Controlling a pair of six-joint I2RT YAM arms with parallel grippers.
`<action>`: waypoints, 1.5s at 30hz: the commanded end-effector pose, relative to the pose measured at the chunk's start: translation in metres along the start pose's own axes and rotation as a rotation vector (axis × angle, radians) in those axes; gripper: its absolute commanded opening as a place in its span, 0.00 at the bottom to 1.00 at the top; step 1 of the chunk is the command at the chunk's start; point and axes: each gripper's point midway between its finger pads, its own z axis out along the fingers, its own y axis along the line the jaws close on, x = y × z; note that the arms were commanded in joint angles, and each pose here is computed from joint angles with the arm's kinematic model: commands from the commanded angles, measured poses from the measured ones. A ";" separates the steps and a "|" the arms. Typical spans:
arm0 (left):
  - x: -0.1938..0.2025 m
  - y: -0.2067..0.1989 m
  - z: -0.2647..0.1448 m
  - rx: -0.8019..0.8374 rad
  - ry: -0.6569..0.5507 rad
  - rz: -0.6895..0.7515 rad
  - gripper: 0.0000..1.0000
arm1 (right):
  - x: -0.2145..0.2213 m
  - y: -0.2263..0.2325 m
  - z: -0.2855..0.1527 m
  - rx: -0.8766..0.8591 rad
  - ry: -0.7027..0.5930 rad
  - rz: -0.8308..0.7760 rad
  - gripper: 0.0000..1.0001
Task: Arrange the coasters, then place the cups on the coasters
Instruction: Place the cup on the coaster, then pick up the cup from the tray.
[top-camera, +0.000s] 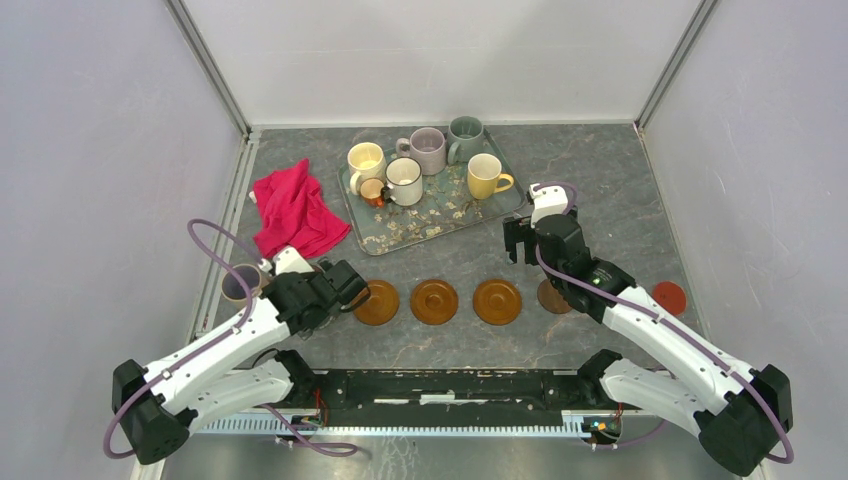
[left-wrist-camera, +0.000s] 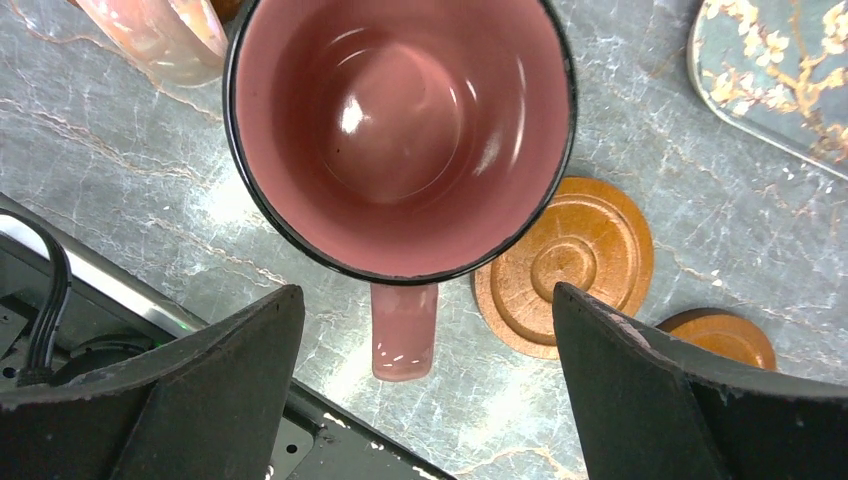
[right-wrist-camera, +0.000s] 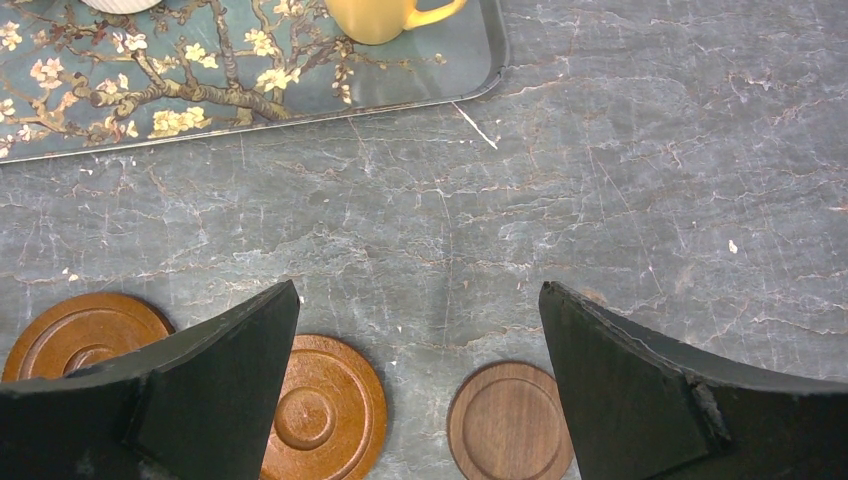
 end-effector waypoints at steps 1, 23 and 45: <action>-0.027 -0.005 -0.013 0.015 -0.084 -0.006 1.00 | -0.015 0.004 -0.004 -0.024 -0.060 0.017 0.98; -0.096 -0.175 -0.066 0.361 -0.283 0.466 1.00 | -0.020 0.006 -0.008 -0.040 -0.062 0.023 0.98; -0.115 -0.313 0.061 0.578 -0.216 0.727 1.00 | -0.030 -0.003 -0.038 -0.066 -0.085 0.029 0.98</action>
